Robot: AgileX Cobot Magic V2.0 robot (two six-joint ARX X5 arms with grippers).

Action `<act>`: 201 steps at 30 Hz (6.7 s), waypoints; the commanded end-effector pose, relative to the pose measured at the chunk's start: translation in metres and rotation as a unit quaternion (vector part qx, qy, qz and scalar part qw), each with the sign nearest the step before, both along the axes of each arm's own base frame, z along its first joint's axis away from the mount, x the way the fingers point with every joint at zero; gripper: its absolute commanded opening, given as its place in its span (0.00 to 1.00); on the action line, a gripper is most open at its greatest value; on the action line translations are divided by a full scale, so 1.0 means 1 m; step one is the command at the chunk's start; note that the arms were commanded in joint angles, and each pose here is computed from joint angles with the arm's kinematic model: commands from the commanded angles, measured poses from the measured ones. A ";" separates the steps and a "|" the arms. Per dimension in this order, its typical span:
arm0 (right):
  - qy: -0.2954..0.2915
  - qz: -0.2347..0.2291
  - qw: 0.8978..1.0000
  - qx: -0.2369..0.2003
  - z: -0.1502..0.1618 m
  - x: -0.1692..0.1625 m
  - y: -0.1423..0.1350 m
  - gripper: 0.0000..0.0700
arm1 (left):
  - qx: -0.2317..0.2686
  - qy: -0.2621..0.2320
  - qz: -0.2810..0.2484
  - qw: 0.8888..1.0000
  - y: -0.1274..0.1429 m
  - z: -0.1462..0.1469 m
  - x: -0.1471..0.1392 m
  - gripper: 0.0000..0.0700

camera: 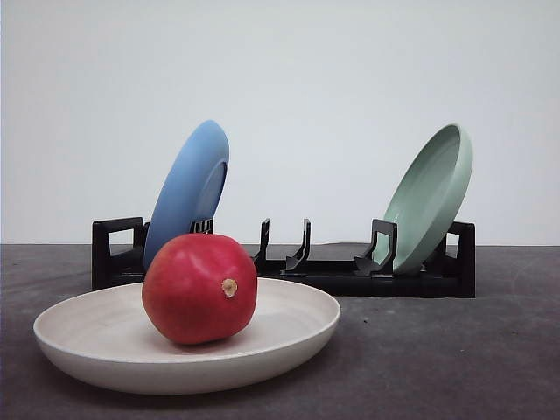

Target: Place pomegranate in white plate

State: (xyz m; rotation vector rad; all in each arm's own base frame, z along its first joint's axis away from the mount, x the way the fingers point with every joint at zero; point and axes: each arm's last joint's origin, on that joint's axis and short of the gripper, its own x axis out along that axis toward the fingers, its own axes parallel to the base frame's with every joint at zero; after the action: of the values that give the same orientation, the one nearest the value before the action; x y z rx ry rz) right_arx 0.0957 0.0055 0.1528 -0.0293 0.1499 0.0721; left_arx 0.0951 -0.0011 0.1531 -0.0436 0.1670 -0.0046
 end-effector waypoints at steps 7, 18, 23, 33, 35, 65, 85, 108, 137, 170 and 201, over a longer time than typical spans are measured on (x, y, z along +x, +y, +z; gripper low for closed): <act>-0.004 -0.001 1.000 -0.002 0.000 0.000 0.000 0.06 | 0.002 0.005 0.002 1.000 0.000 -0.004 0.000 0.04; -0.004 -0.001 1.000 -0.002 0.000 0.000 0.000 0.06 | 0.002 0.005 0.002 1.000 0.000 -0.004 0.000 0.04; -0.004 -0.001 1.000 -0.002 0.000 0.000 0.000 0.06 | 0.002 0.005 0.002 1.000 0.000 -0.004 0.000 0.04; -0.004 -0.001 1.000 -0.002 0.000 0.000 0.000 0.06 | 0.002 0.005 0.002 1.000 0.000 -0.004 0.000 0.04; -0.004 -0.001 1.000 -0.002 0.000 0.000 0.000 0.06 | 0.002 0.005 0.002 1.000 0.000 -0.004 0.000 0.04; -0.004 -0.001 1.000 -0.002 0.000 0.000 0.000 0.06 | 0.002 0.005 0.002 1.000 0.000 -0.004 0.000 0.04; -0.004 -0.001 1.000 -0.002 0.000 0.000 0.000 0.06 | 0.002 0.005 0.002 1.000 0.000 -0.004 0.000 0.04; -0.004 -0.001 1.000 -0.002 0.000 0.000 0.000 0.06 | 0.002 0.005 0.002 1.000 0.000 -0.004 0.000 0.04; -0.004 -0.001 1.000 -0.002 0.000 0.000 0.000 0.06 | 0.002 0.005 0.002 1.000 0.000 -0.004 0.000 0.04; -0.004 -0.001 1.000 -0.002 0.000 0.000 0.000 0.06 | 0.002 0.005 0.002 1.000 0.000 -0.004 0.000 0.04; -0.004 -0.001 1.000 -0.002 0.000 0.000 0.000 0.06 | 0.002 0.005 0.002 1.000 0.000 -0.004 0.000 0.04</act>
State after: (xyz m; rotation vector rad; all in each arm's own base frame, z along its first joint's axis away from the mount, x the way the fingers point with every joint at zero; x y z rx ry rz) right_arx 0.0957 0.0055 0.1531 -0.0290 0.1473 0.0720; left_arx 0.0951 -0.0011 0.1531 -0.0436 0.1670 -0.0046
